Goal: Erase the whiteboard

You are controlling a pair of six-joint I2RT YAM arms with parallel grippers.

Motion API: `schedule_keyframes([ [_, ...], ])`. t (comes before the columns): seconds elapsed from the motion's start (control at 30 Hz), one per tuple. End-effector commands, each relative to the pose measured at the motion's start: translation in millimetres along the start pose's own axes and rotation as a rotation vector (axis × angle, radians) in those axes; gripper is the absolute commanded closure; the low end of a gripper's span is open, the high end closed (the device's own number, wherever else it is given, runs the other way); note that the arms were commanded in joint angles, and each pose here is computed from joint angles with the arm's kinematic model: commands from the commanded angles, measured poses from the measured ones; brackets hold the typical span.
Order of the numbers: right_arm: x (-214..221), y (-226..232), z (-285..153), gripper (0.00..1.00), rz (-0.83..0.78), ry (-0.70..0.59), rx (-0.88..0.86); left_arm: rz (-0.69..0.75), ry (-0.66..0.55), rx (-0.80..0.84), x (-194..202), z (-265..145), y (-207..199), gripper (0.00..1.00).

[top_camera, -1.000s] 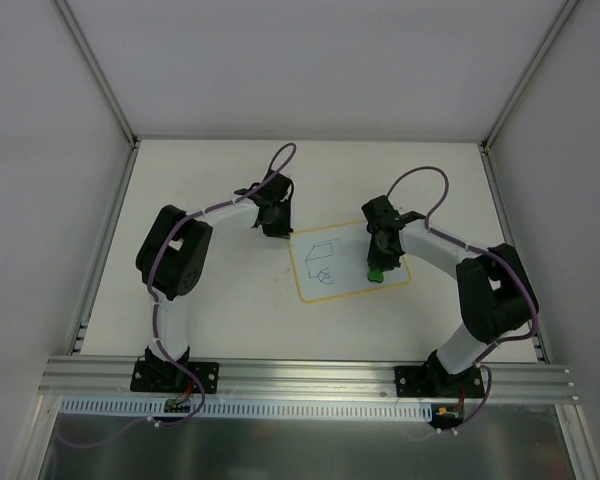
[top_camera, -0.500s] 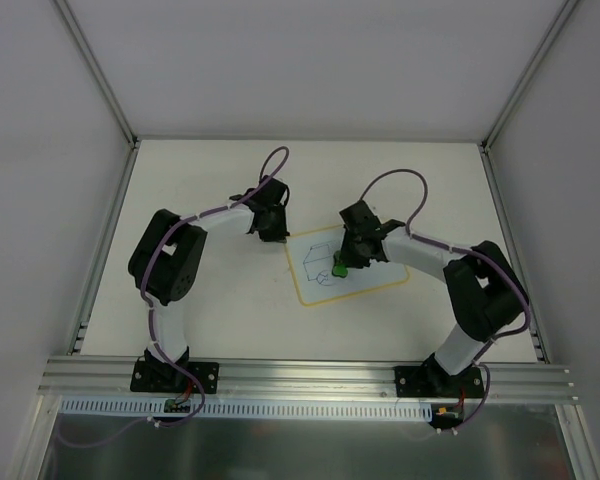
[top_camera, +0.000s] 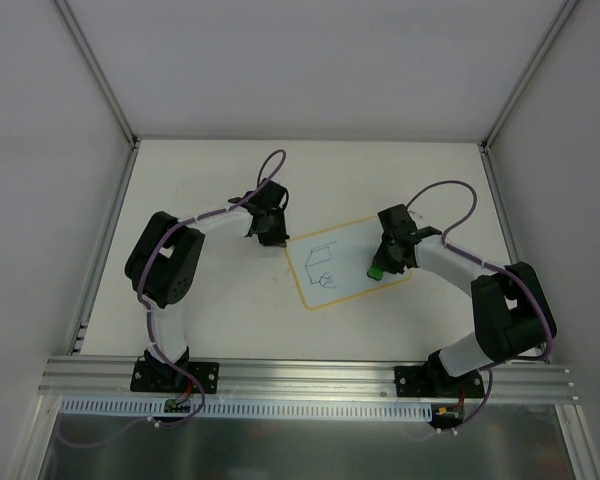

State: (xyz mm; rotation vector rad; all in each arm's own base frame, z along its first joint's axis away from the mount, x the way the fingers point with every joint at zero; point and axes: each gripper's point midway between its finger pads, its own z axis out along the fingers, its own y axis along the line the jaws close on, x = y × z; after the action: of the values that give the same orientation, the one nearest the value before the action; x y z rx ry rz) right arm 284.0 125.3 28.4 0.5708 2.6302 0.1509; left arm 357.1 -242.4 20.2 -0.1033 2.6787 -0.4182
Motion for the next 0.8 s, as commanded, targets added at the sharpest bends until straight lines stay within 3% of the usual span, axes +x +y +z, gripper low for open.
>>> schedule_keyframes([
  [0.0,42.6,-19.2,1.6,1.0,-0.028,0.124,0.089,-0.003,0.08,-0.069,27.1,-6.4,16.5,1.0],
  [0.23,94.9,77.3,-4.3,1.0,-0.215,0.205,-0.066,-0.031,0.104,-0.043,32.2,-7.1,11.1,1.0],
  [0.4,124.3,115.4,2.3,1.0,-0.295,0.263,-0.1,-0.039,0.099,-0.045,32.9,-9.7,12.2,1.0],
  [0.57,107.7,95.5,1.8,1.0,-0.272,0.211,-0.048,-0.04,0.095,-0.051,32.5,-10.9,14.0,1.0],
  [0.77,63.8,16.9,-5.8,1.0,-0.185,0.139,0.096,-0.049,0.09,-0.055,31.0,-11.6,16.4,1.0],
])
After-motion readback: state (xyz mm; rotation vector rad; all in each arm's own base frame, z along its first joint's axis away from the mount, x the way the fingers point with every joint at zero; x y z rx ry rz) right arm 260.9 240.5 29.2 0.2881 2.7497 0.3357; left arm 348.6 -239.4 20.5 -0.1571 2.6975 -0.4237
